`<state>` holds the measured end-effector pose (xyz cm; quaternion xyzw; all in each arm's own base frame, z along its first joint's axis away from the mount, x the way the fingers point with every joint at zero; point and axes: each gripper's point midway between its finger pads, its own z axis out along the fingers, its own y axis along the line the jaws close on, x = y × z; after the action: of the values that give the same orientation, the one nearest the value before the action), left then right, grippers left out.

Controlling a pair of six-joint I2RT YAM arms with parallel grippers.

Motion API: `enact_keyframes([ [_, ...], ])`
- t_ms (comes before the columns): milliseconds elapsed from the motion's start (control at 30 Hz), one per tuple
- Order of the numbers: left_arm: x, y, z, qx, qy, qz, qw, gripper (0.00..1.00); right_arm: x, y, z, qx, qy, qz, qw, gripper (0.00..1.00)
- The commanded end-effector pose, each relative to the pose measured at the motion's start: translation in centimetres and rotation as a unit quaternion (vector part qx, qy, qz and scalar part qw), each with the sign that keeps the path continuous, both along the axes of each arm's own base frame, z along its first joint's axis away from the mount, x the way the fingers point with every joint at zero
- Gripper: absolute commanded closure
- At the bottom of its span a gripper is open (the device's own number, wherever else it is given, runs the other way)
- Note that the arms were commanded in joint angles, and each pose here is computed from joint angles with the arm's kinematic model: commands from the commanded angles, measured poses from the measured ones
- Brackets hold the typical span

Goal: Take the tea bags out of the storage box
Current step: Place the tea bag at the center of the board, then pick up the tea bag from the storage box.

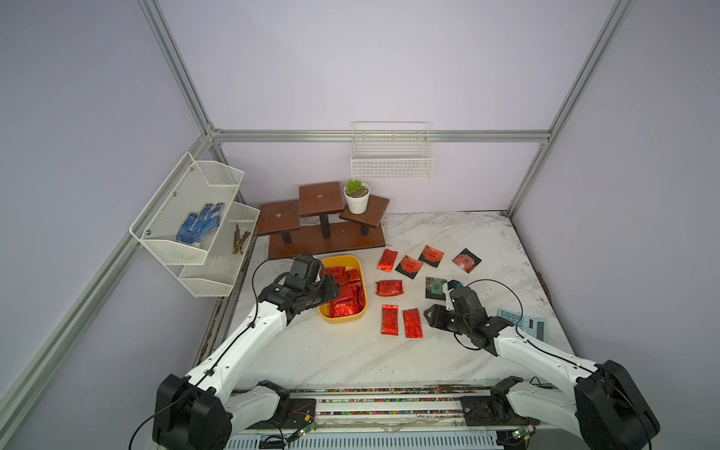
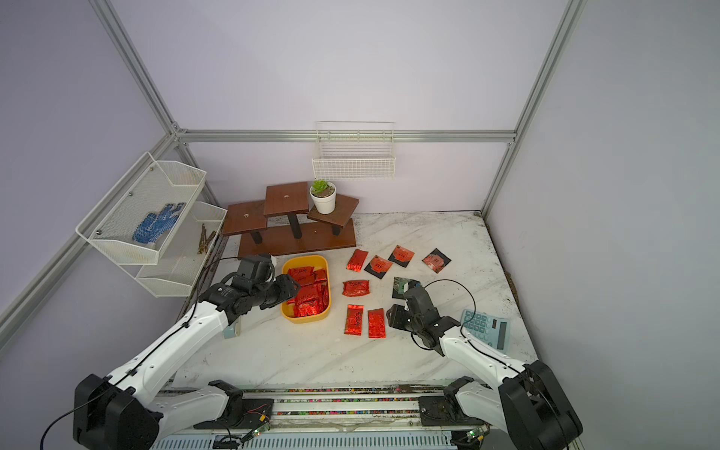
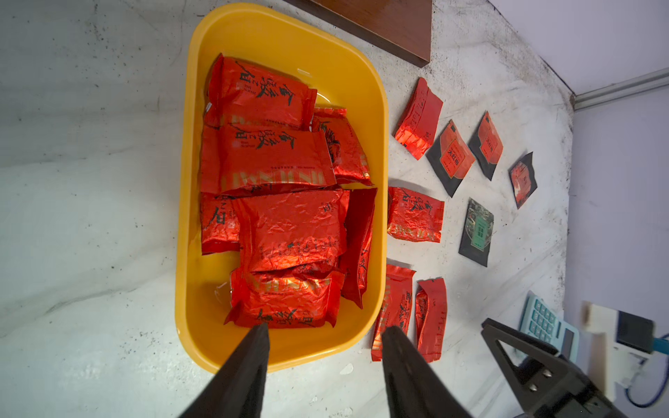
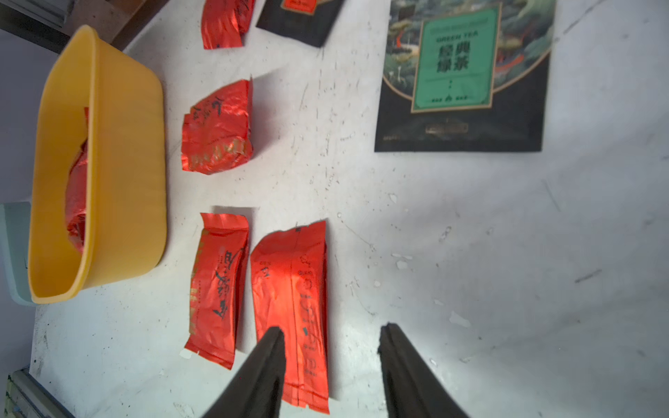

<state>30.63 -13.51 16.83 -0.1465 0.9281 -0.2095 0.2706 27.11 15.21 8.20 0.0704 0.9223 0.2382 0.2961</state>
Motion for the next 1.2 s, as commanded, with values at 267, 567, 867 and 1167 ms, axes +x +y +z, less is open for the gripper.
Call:
enact_keyframes([
  [267,0.7,-4.7,-3.3,0.025,0.050,-0.107,0.993,0.60,1.8,2.3,6.9,0.012,-0.070,0.071,0.995,0.55],
  [567,1.7,-7.3,-6.1,0.046,0.077,-0.155,0.984,0.65,1.7,2.9,7.3,0.025,-0.068,0.083,0.994,0.57],
  [867,2.8,-8.0,-7.1,0.068,0.086,-0.163,0.980,0.65,1.4,2.7,7.1,0.024,-0.066,0.083,0.994,0.57],
  [1167,3.2,-8.2,-7.8,0.085,0.093,-0.166,0.978,0.68,1.6,2.8,7.3,0.024,-0.069,0.081,0.994,0.58],
])
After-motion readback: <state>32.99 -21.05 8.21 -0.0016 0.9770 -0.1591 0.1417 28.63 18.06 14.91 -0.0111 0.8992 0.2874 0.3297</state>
